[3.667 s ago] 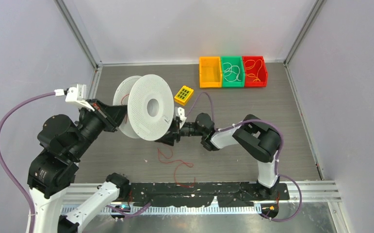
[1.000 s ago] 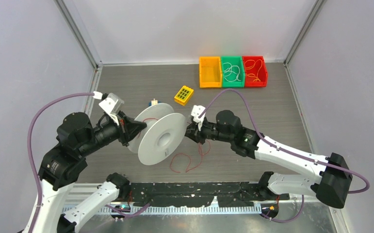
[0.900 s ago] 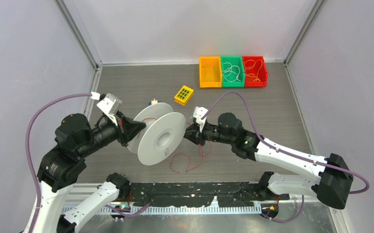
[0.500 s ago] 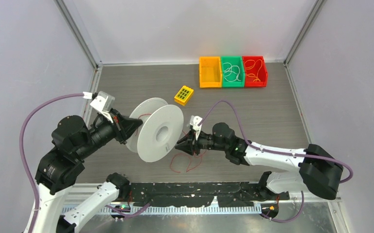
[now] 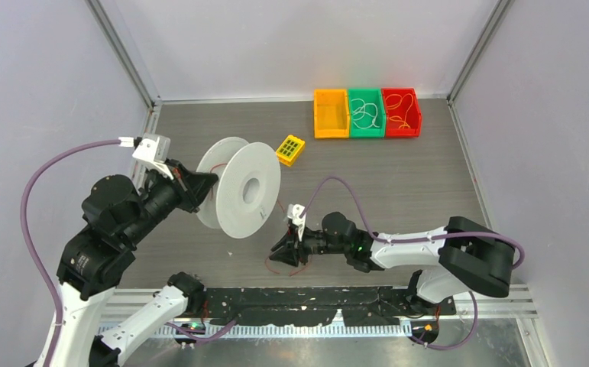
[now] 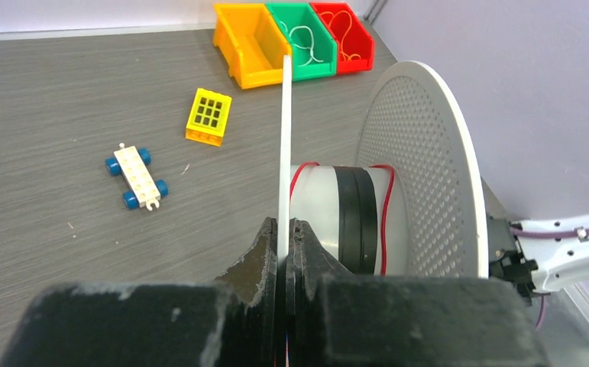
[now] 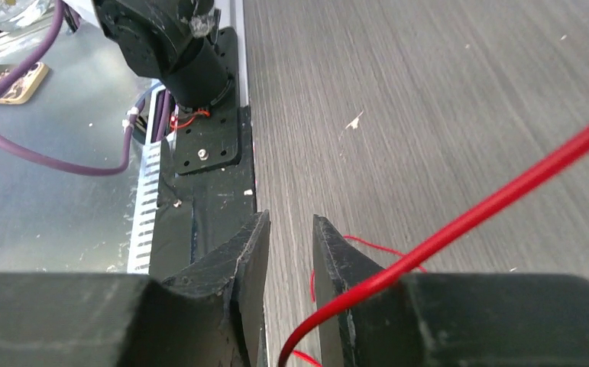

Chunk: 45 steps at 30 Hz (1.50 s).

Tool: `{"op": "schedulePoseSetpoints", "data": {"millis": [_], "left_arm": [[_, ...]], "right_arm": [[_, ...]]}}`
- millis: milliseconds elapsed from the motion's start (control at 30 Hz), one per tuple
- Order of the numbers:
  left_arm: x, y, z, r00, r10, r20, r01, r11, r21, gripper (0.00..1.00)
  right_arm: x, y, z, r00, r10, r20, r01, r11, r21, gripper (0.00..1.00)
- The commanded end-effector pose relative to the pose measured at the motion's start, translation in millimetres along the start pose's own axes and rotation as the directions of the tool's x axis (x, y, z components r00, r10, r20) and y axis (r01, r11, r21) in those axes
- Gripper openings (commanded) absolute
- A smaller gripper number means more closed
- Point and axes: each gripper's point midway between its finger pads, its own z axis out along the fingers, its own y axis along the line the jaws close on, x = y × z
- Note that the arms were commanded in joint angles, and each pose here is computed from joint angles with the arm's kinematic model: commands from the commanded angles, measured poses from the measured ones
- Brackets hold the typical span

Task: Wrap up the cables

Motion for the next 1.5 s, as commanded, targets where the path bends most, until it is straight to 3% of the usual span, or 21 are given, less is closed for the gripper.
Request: {"op": "schedulePoseSetpoints", "data": {"millis": [0, 333, 600, 733, 900, 1067, 1233, 1333, 1467], "left_arm": [[-52.7, -1.7, -7.0, 0.976, -0.053, 0.209, 0.06, 0.998, -0.025, 0.0], [-72.1, 29.2, -3.2, 0.932, -0.124, 0.34, 0.192, 0.966, -0.174, 0.0], [-72.8, 68.2, 17.5, 0.914, -0.086, 0.396, 0.241, 0.901, -0.36, 0.0], [-65.4, 88.0, 40.8, 0.941, 0.035, 0.336, 0.137, 0.87, -0.474, 0.0], [-36.7, 107.0, 71.9, 0.983, 0.124, 0.135, -0.024, 0.816, -0.577, 0.0], [-6.9, 102.6, 88.9, 0.953, 0.3, -0.027, -0.268, 0.804, -0.53, 0.0], [21.3, 86.9, 91.1, 0.921, 0.376, -0.105, -0.386, 0.839, -0.383, 0.0], [44.2, 72.0, 88.4, 0.894, 0.429, -0.131, -0.449, 0.862, -0.235, 0.0], [67.9, 58.2, 74.9, 0.838, 0.517, -0.172, -0.534, 0.843, -0.065, 0.0]], "right_arm": [[-6.8, 0.8, 7.5, 0.998, 0.008, 0.057, -0.008, 1.0, 0.0, 0.33], [25.6, 2.9, 17.3, 0.998, 0.07, -0.001, -0.07, 0.998, 0.006, 0.29], [31.4, 27.7, 20.3, 0.995, 0.026, -0.096, -0.021, 0.998, 0.051, 0.1], [11.3, 54.1, 26.5, 0.981, -0.066, -0.183, 0.081, 0.994, 0.077, 0.06], [-73.0, 67.9, 26.7, 0.979, -0.166, -0.116, 0.18, 0.976, 0.126, 0.05], [-147.1, 56.2, 10.3, 0.958, -0.272, -0.087, 0.283, 0.941, 0.184, 0.05], [-216.0, 36.7, 1.2, 0.952, -0.305, -0.015, 0.303, 0.937, 0.173, 0.05], [-234.3, 11.4, -4.5, 0.954, -0.301, -0.019, 0.298, 0.934, 0.198, 0.05], [-240.6, -10.7, -14.7, 0.95, -0.307, -0.054, 0.312, 0.931, 0.19, 0.06]]}}
